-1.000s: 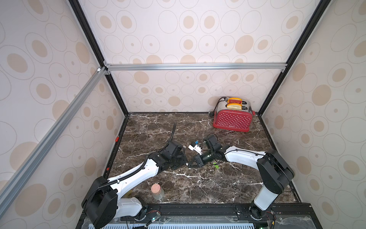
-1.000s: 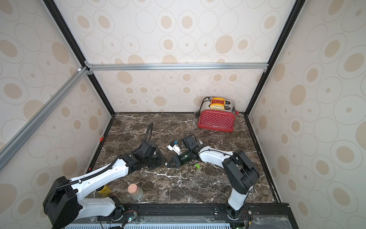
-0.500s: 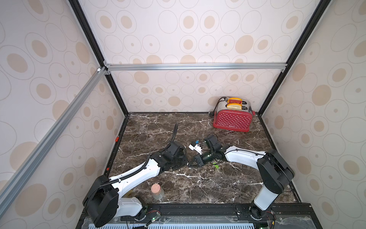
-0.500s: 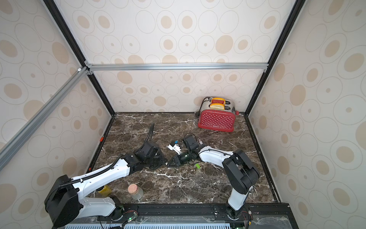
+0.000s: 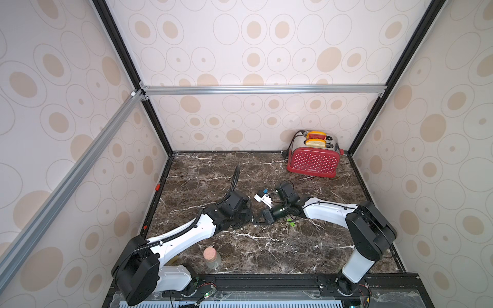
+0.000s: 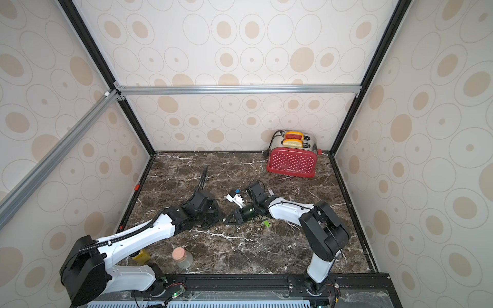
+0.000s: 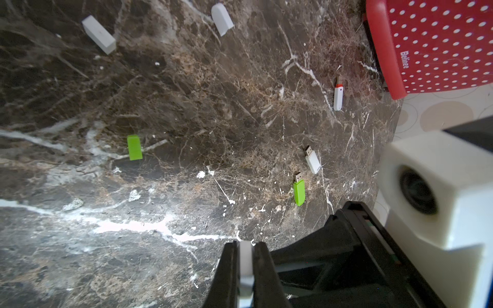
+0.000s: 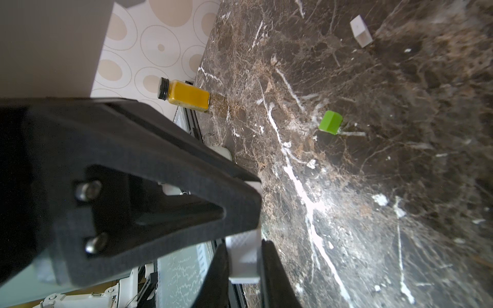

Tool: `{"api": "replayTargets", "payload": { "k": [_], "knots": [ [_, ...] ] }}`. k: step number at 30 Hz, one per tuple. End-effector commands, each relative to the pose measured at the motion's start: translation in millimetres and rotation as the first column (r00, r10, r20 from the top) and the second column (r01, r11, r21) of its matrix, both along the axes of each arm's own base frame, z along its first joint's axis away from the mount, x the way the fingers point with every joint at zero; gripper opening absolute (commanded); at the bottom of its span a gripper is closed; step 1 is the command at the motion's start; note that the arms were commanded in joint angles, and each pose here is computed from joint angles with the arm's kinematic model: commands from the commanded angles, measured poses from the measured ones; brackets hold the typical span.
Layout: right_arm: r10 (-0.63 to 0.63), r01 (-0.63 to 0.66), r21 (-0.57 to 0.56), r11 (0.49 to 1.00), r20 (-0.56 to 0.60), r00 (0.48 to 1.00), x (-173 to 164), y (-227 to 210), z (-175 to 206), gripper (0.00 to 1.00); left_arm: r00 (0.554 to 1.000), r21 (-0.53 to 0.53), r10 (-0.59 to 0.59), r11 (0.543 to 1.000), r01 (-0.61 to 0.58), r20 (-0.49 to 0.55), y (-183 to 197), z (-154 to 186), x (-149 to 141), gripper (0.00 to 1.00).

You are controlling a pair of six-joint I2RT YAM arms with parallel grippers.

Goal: Close the usb drive cover
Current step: Close the cover of the USB drive.

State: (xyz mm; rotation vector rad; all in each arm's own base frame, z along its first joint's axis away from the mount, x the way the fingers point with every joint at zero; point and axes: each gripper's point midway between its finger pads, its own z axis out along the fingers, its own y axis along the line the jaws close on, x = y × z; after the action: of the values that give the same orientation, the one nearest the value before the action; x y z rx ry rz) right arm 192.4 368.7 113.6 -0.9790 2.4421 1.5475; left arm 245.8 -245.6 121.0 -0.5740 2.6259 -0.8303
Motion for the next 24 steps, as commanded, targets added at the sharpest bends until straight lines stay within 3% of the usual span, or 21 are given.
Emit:
{"api": "replayTargets", "payload": {
  "k": [1,24],
  "knots": [
    [-0.138,0.142,-0.025,0.990,0.135,0.981,39,-6,-5,0.00,0.994,-0.095,-0.101,0.991,0.097,-0.038,-23,20,-26,0.00],
    [-0.167,0.169,0.001,0.986,0.152,0.974,47,-10,2,0.00,0.992,-0.074,-0.122,0.990,0.119,-0.038,-29,19,-34,0.00]
  ]
}}
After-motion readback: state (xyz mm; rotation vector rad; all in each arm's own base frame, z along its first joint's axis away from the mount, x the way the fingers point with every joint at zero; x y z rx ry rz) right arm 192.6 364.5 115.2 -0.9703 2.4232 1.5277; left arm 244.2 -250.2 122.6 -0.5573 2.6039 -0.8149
